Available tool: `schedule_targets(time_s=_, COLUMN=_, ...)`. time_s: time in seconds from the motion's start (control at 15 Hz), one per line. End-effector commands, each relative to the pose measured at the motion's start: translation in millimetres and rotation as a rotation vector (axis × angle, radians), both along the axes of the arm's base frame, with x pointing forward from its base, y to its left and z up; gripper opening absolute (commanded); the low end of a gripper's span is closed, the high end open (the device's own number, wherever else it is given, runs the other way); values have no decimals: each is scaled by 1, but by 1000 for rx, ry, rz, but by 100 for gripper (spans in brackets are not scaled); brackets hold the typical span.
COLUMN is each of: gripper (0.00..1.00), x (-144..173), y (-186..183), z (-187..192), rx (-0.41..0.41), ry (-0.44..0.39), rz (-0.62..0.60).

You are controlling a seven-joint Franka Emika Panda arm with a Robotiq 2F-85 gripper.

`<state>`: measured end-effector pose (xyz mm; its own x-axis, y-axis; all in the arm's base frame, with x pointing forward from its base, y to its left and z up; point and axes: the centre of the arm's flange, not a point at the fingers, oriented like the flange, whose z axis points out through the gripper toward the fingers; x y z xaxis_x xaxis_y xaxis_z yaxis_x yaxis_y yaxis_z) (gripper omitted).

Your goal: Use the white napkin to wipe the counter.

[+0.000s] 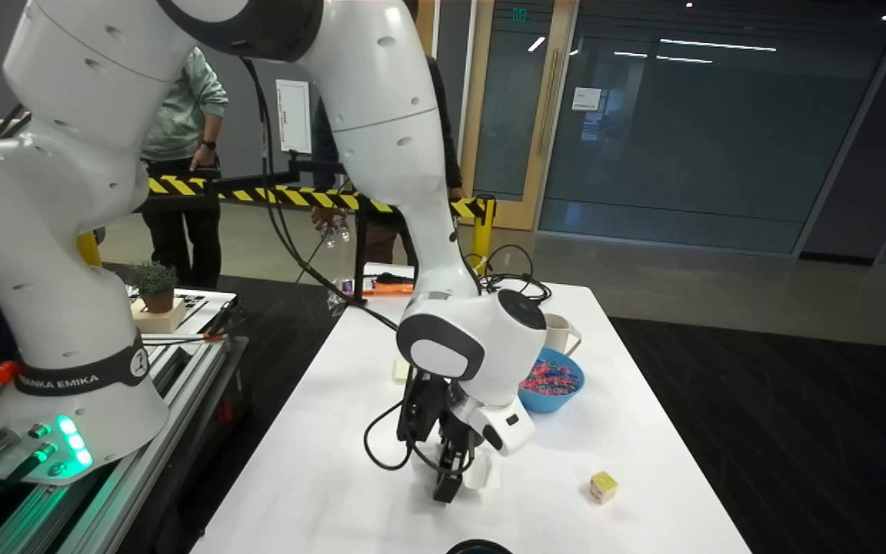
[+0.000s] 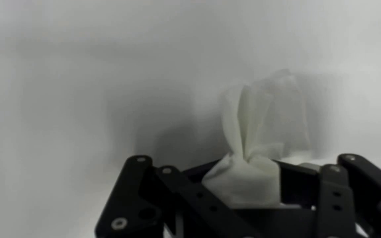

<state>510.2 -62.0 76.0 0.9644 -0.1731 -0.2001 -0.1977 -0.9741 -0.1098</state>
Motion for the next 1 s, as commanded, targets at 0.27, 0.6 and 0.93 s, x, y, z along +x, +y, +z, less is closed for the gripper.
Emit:
schedule_targets(time_s=0.27, gripper=0, x=-23, y=-9, z=24, rx=86, ry=367, rz=92)
schedule_targets(time_s=0.6, gripper=0, x=-12, y=-13, z=20, rx=81, ry=66, rz=36)
schedule_targets(time_s=0.93, gripper=0, x=-2, y=-13, z=22, rx=50, ry=-150, rz=46)
